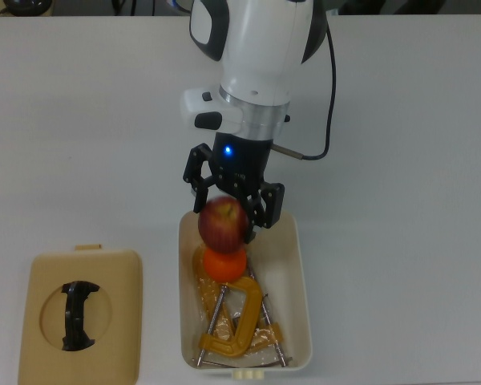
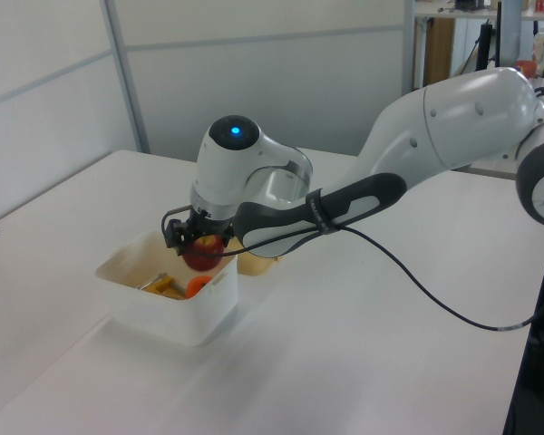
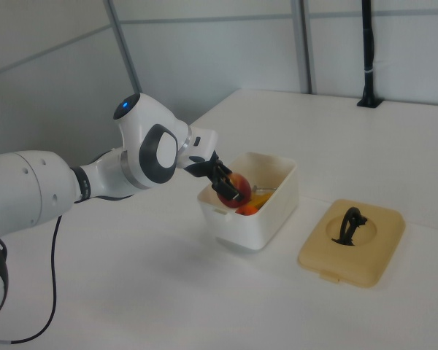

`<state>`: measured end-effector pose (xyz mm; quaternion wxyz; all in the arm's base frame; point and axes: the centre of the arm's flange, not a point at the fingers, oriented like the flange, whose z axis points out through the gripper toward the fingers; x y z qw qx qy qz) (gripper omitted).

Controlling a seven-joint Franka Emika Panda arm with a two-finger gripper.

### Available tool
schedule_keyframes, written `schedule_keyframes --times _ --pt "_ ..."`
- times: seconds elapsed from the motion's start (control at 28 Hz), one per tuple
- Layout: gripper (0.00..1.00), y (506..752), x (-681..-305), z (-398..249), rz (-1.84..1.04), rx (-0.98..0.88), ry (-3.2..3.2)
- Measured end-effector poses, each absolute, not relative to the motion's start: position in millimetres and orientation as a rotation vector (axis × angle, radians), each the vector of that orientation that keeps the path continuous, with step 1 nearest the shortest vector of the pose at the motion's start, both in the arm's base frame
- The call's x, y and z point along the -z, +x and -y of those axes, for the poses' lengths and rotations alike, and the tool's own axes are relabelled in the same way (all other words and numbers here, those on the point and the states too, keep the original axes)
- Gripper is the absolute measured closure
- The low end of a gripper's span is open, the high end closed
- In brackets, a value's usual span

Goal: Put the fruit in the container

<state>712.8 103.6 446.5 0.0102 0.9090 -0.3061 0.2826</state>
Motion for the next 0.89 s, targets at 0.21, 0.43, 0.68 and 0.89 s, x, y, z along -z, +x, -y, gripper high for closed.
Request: schedule_keyframes --times 0.21,0.43,0.68,0.89 --pt "0.00 718 -457 -104 0.971 -0.920 2.832" --pt "0.00 713 -471 -96 0.928 -0.898 2.823" --pt "0.00 677 -499 -61 0.650 -0.409 2.993" --pt "0.00 631 -531 -18 0.266 -0.037 3.089"
